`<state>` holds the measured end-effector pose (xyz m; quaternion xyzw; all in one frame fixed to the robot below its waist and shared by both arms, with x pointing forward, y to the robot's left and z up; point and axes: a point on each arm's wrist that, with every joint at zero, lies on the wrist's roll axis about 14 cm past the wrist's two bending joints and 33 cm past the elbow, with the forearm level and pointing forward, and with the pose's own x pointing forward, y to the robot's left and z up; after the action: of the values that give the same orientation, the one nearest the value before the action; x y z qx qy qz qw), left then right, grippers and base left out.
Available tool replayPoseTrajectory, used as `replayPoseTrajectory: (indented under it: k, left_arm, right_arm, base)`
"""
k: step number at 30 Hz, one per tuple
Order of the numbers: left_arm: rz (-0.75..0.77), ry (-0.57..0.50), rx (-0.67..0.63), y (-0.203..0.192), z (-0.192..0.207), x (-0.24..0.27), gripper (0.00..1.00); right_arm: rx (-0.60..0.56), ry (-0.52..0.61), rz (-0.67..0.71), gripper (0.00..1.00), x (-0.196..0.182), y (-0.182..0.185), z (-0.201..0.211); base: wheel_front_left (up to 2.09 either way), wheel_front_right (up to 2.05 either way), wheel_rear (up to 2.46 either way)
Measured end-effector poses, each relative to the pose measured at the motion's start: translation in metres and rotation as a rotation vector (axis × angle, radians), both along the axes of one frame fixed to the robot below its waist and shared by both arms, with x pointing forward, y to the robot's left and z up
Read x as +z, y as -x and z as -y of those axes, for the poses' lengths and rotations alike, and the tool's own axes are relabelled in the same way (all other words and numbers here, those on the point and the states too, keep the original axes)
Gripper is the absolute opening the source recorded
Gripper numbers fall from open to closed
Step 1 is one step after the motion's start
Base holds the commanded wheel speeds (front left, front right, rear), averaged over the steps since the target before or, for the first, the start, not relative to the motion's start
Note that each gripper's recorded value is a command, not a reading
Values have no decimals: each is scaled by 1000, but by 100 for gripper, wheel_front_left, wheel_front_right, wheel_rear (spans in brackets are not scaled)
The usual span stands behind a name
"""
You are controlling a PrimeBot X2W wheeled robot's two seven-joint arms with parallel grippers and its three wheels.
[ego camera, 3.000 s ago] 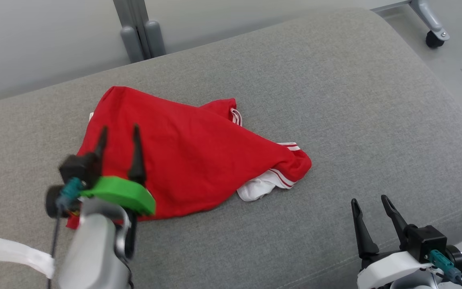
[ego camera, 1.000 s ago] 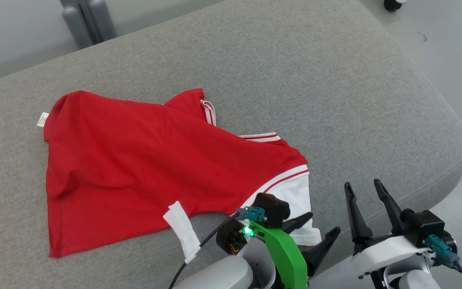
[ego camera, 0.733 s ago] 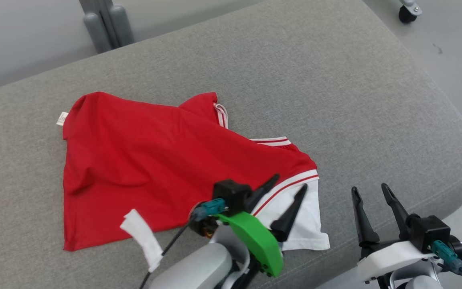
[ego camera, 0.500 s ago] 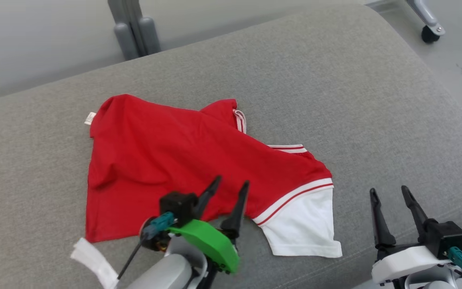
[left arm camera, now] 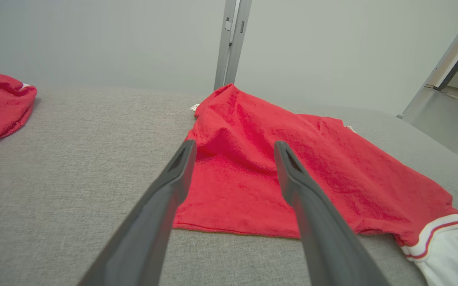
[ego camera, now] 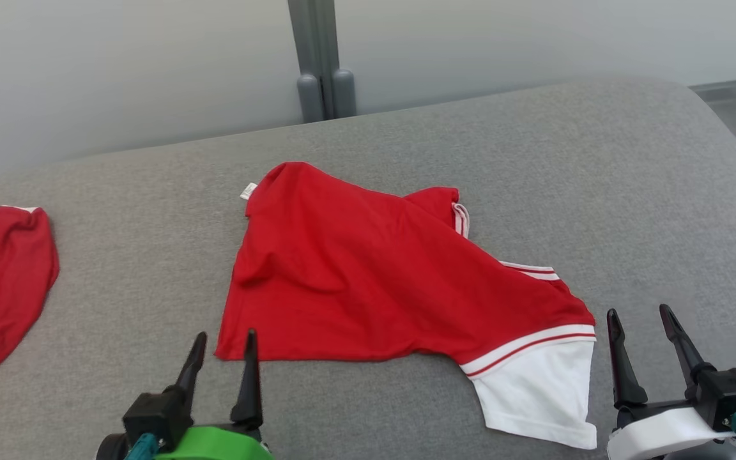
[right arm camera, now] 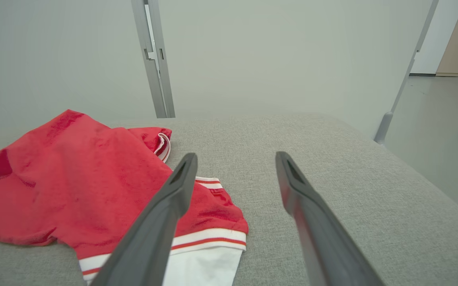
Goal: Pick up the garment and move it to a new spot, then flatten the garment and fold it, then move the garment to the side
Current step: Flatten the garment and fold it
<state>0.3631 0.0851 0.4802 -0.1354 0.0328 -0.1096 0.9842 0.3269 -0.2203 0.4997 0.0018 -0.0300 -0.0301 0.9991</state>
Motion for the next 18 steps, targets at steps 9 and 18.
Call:
replayPoseTrajectory:
  k: [9, 18]
  left_arm:
    - [20, -52, 157, 27, -74, -7, 100]
    - [17, -67, 166, 34, -87, -12, 100]
  right_arm:
    - [69, 8, 7, 100, 1, 0, -21]
    - [65, 1, -20, 100, -8, 11, -20]
  base:
    - [0, 0, 0]
    - [0, 0, 0]
